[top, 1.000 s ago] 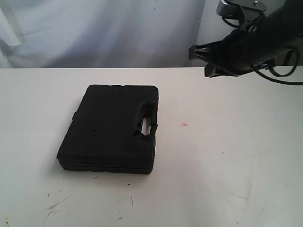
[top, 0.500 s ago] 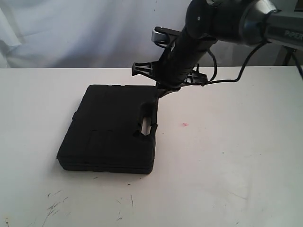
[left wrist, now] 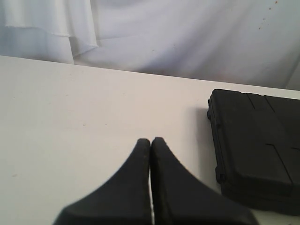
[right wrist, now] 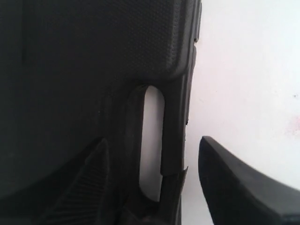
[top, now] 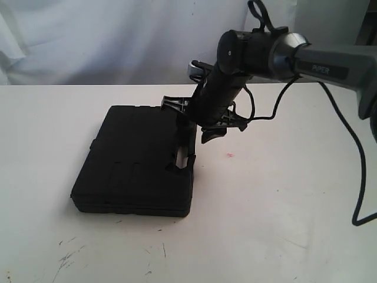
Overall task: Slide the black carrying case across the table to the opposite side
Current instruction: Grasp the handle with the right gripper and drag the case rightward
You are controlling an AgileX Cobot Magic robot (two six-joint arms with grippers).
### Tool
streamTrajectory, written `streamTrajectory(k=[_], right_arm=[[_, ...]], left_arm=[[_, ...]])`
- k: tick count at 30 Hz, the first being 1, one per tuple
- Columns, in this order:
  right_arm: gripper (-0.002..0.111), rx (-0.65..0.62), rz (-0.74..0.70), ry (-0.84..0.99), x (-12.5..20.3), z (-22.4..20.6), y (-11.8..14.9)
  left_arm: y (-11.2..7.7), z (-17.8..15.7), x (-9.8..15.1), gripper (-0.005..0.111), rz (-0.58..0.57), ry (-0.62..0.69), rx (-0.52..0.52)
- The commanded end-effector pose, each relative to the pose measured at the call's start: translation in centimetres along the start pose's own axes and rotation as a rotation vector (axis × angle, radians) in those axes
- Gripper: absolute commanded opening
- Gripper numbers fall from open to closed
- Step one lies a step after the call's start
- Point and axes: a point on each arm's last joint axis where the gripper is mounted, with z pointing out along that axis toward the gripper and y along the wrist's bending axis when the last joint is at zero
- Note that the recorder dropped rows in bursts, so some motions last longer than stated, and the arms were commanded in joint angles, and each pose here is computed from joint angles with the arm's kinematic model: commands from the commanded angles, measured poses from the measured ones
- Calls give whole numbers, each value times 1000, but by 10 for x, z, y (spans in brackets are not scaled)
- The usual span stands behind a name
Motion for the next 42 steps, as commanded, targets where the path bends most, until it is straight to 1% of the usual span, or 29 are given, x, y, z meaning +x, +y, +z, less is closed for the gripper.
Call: streamTrajectory(k=[1,9,15,19,24,28,34,38,42], right_arm=[[54,2,10,7,1,15,-2],[51,-3,26,-21,-2,25,-3],[51,31,31,30,2,42,-10],[51,39,41,28,2,44,-11],[41,89,16,22,1,44,-15],[34,96,16,32,2,43,-16],[12,105,12,54,3,43,-17],[1,126,20,85,3,41,-24],[0,168,-4,109,0,38,-35]], left_arm=[[0,0,1,0,2,-5,-3],[0,0,1,0,2,-5,-3],[0,0,1,0,2,-5,-3],[0,0,1,0,2,-5,-3],[0,0,1,0,2,-5,-3],[0,0,1,0,2,-5,-3],[0,0,1,0,2,-5,-3],[0,0,1,0,2,-5,-3],[0,0,1,0,2,-5,-3]])
